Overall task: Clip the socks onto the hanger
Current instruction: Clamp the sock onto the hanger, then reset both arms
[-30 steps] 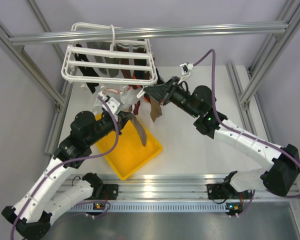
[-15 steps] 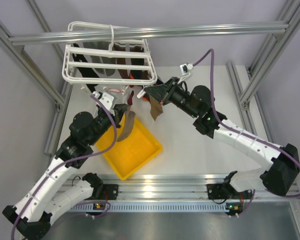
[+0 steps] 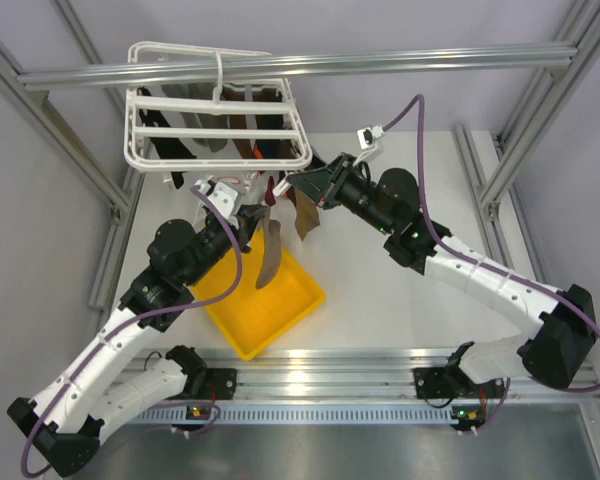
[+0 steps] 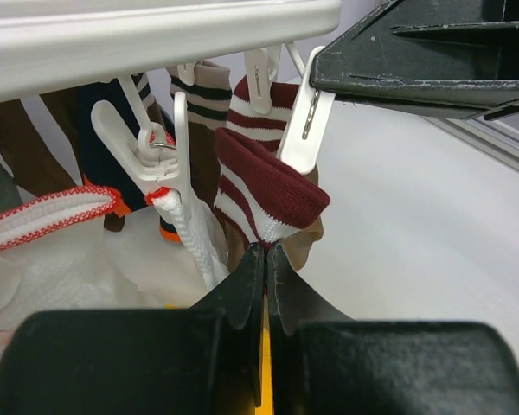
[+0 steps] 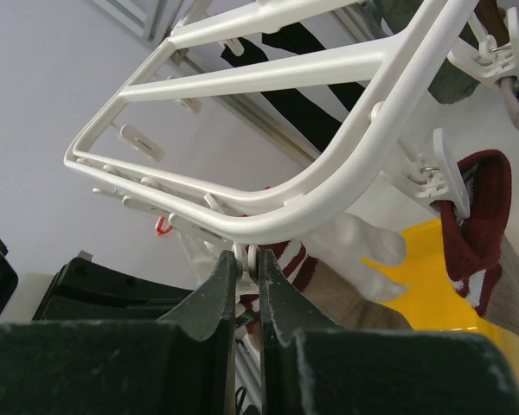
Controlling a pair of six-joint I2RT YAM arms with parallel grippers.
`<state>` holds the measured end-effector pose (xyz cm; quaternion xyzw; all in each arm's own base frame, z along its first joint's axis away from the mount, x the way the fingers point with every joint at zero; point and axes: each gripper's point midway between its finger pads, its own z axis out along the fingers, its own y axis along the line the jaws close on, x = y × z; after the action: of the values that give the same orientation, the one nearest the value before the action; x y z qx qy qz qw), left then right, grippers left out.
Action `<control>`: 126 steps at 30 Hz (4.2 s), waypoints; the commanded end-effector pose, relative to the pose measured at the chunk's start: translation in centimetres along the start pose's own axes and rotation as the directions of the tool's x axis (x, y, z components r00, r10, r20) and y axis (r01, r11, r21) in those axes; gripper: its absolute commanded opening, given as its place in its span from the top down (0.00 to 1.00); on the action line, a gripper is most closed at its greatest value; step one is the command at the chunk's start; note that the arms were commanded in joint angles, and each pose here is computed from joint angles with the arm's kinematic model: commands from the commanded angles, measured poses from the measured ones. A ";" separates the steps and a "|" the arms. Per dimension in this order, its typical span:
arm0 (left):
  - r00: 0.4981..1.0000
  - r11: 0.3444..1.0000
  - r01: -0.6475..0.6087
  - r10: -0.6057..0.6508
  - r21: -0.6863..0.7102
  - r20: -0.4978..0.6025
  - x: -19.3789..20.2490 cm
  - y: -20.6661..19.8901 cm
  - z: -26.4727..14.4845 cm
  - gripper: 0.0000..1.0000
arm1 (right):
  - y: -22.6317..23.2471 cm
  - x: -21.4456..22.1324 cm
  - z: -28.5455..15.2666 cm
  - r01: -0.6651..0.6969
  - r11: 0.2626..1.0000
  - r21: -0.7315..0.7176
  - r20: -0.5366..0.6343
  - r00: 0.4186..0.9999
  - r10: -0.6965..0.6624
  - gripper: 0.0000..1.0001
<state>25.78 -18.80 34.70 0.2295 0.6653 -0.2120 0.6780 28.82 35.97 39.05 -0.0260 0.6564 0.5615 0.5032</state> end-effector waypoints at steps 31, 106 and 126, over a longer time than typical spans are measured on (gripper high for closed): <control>0.993 1.000 -0.018 0.019 -0.006 0.113 -2.7 -0.2 1.1 1.00 | 0.8 -2.8 0.6 -0.010 1.000 0.014 0.081 0.997 0.009 1.00; 0.831 0.977 -0.114 0.192 0.178 -0.523 10.7 -0.1 -6.9 0.02 | -7.0 -9.9 -7.4 0.317 0.909 0.271 0.159 0.916 -0.367 0.28; 0.760 0.930 -0.343 0.192 -0.132 -0.621 12.1 8.0 -12.9 0.02 | -12.2 -2.8 -20.1 0.652 0.678 0.338 -0.145 0.748 -0.647 0.00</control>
<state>20.06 -6.13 22.95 0.3057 0.8229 0.0129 0.4787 25.64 15.41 30.30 -0.1285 0.7015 0.2357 0.6601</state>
